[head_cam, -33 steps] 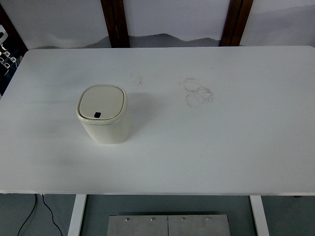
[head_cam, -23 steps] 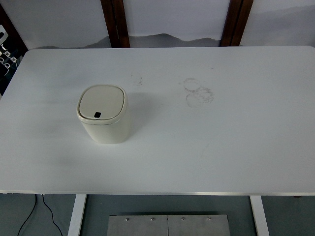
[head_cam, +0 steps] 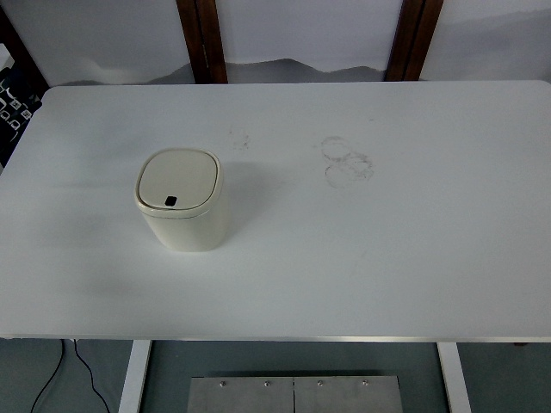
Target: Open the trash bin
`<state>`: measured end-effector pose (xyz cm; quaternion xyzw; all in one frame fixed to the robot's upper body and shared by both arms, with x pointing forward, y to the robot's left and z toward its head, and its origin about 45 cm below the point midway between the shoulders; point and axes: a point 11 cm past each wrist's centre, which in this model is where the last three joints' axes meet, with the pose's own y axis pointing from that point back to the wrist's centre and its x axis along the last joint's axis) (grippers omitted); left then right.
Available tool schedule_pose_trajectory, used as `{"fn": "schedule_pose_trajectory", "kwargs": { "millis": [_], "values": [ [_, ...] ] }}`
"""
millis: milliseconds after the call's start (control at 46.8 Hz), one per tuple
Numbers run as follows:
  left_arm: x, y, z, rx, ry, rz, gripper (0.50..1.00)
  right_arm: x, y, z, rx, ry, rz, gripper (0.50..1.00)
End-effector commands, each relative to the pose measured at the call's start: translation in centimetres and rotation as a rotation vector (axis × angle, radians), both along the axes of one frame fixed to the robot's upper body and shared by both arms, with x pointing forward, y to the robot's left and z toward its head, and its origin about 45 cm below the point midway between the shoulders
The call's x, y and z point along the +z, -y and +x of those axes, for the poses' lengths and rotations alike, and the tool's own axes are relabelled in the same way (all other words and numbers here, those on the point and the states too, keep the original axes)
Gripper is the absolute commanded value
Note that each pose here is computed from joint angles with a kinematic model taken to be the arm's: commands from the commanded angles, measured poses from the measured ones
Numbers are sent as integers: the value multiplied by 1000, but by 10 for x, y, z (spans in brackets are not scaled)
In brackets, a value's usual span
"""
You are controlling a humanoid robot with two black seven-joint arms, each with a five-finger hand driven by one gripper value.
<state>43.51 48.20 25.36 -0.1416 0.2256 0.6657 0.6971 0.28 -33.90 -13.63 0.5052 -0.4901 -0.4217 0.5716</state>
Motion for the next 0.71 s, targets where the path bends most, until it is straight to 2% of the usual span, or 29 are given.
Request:
{"fn": "schedule_pose_trajectory", "kwargs": {
  "millis": [0, 684],
  "values": [
    [-1, 0, 0, 0, 1, -3, 1000, 0, 0, 0, -2, -1, 0, 995],
    [9, 4, 3, 4, -1, 6, 1000, 0, 0, 0, 0, 1, 1, 995]
  ]
}}
